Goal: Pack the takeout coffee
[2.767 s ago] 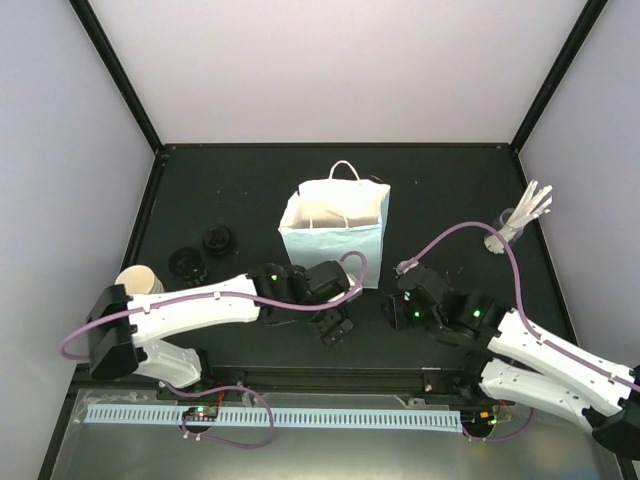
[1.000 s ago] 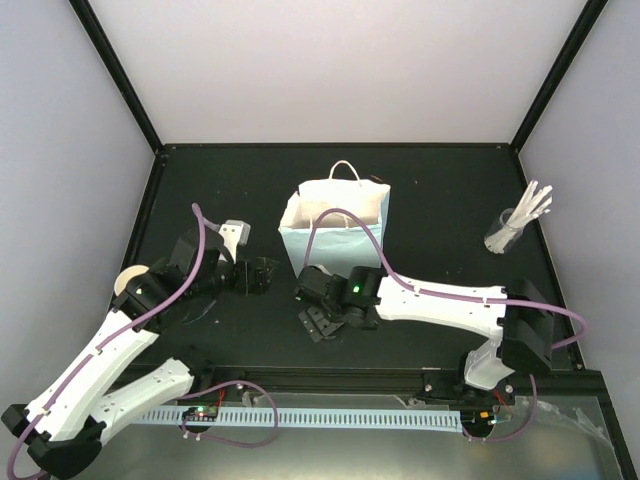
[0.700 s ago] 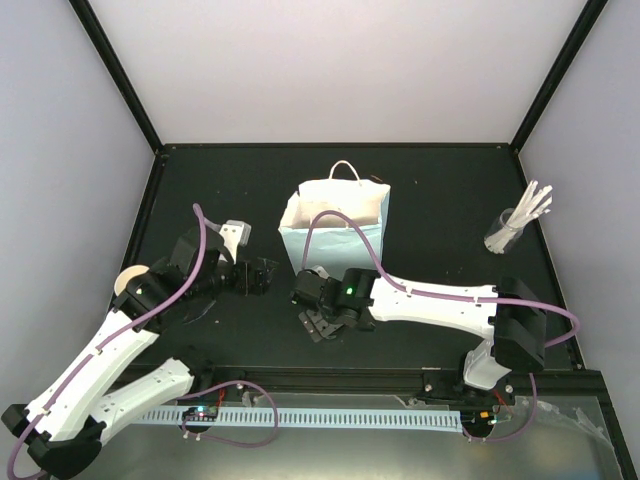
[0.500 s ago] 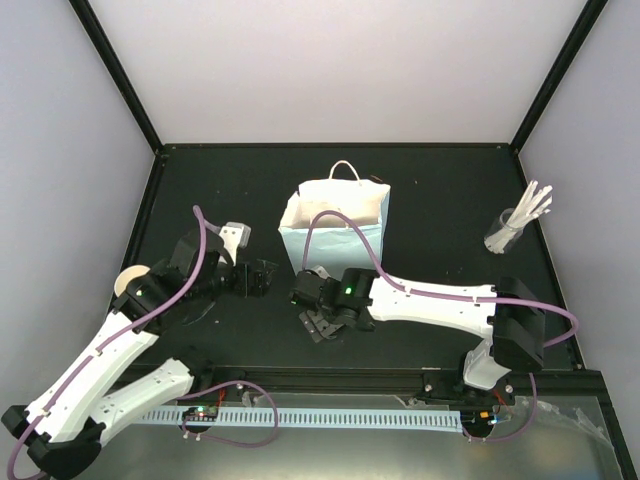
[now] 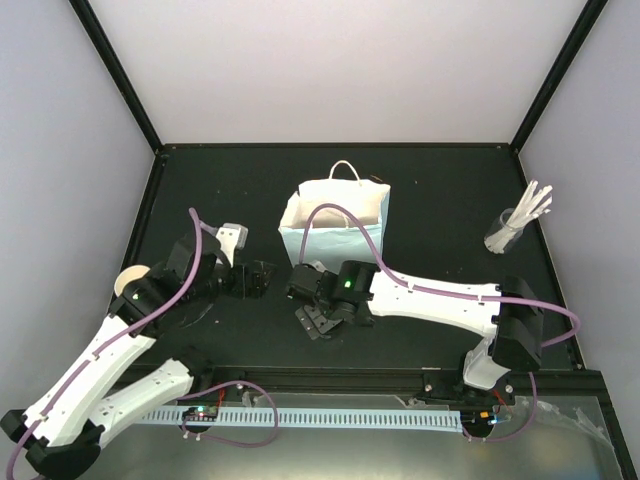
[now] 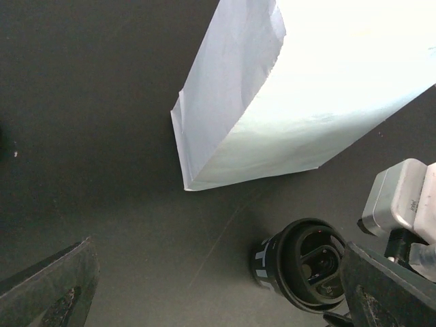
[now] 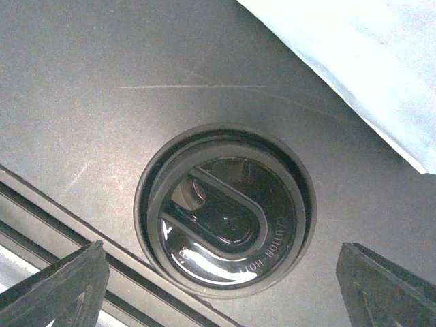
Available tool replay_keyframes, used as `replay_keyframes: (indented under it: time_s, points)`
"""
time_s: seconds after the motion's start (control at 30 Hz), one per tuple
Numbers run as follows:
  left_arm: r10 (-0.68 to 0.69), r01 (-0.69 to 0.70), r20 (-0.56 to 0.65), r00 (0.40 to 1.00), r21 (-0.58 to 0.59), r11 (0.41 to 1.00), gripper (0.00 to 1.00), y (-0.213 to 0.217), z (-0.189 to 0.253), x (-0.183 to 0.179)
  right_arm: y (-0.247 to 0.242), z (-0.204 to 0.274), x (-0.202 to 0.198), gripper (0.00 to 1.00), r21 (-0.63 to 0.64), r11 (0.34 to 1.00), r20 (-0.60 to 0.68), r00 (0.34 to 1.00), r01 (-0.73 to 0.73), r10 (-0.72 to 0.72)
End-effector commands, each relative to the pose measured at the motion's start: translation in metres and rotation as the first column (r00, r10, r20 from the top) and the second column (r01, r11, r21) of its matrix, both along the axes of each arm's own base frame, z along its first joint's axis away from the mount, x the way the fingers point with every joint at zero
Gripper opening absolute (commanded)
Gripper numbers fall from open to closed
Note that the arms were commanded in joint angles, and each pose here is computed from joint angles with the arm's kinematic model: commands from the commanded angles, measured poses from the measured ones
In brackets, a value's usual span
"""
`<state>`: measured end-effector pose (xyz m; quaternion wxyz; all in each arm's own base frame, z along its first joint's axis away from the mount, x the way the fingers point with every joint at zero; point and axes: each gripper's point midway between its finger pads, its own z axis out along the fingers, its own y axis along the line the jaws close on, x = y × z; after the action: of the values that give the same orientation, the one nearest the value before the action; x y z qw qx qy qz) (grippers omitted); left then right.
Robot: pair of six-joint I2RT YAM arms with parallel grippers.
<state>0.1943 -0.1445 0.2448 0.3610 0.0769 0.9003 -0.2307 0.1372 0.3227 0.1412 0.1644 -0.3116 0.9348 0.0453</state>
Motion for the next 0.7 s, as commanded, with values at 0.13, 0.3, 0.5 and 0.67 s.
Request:
replay_keyframes:
  time_s: [0.13, 0.3, 0.5, 0.67]
  points:
    - [0.036, -0.036, 0.017, 0.999, 0.019, 0.999, 0.99, 0.013, 0.002, -0.004, -0.009, -0.003, -0.009, 0.99, -0.119, 0.992, -0.069, 0.997, -0.03, 0.022]
    - [0.034, -0.035, 0.014, 0.999, 0.024, 0.999, 0.99, 0.014, 0.002, -0.005, -0.002, -0.006, -0.009, 1.0, -0.125, 0.991, -0.088, 0.996, -0.044, 0.033]
    - [0.035, -0.036, 0.012, 0.999, 0.032, 0.999, 0.99, 0.016, 0.0, -0.008, 0.0, -0.013, -0.009, 0.98, -0.132, 0.99, -0.115, 0.993, -0.045, 0.03]
    - [0.04, -0.04, 0.007, 0.999, 0.041, 0.998, 0.99, 0.018, -0.003, -0.008, 0.001, -0.015, -0.009, 0.94, -0.126, 0.991, -0.123, 0.992, -0.049, 0.034]
